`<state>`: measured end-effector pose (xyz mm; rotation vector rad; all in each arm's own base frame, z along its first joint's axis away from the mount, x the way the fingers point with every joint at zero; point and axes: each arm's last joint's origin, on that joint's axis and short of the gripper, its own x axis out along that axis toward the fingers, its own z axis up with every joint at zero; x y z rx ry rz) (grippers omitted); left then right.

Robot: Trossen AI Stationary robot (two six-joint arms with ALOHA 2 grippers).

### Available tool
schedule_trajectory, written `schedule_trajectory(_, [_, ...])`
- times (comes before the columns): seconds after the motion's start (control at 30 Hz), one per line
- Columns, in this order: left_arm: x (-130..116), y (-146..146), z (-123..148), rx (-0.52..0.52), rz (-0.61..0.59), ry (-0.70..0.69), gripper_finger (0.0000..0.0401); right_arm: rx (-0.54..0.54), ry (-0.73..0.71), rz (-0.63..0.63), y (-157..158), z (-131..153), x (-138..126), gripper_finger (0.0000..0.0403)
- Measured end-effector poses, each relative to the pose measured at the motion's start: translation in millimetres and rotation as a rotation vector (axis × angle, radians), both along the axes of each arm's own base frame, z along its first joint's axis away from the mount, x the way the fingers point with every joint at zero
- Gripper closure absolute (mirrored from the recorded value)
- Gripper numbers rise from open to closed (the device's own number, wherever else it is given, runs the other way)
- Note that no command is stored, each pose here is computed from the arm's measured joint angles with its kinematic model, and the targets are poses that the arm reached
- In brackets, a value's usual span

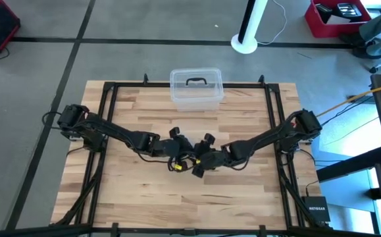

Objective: Roll bandage
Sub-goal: Put the violet bandage into the transparent zip bag, then close the transparent zip bag

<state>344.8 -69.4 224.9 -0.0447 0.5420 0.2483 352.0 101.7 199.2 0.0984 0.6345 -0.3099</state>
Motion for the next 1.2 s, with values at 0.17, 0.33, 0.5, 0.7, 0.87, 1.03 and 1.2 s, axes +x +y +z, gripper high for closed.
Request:
schedule_trajectory(0.17, [-2,4,-3,-0.004,0.027,0.034,0.0397,0.015,0.08,0.054,1,22,-10,0.011])
schedule_trajectory(0.33, [-2,5,-3,-0.037,0.059,0.024,0.0397,-0.036,0.169,0.103,2,51,-27,0.0082])
schedule_trajectory(0.5, [-3,-1,-2,0.007,0.008,0.034,0.0397,-0.172,0.224,0.242,15,73,-61,0.008])
schedule_trajectory(0.7, [-4,4,-6,-0.127,0.099,0.045,0.0397,-0.243,0.191,0.246,12,39,-83,0.0096])
schedule_trajectory(0.87, [-1,-9,-1,-0.238,-0.021,-0.007,0.0397,-0.212,0.053,0.352,14,5,-83,0.0117])
schedule_trajectory(1.03, [-2,-16,0,-0.278,-0.041,-0.021,0.0397,-0.223,-0.014,0.366,14,-4,-84,0.0154])
schedule_trajectory(1.2, [-2,-17,1,-0.3,-0.034,-0.03,0.0397,-0.227,-0.022,0.418,12,-3,-82,0.0192])
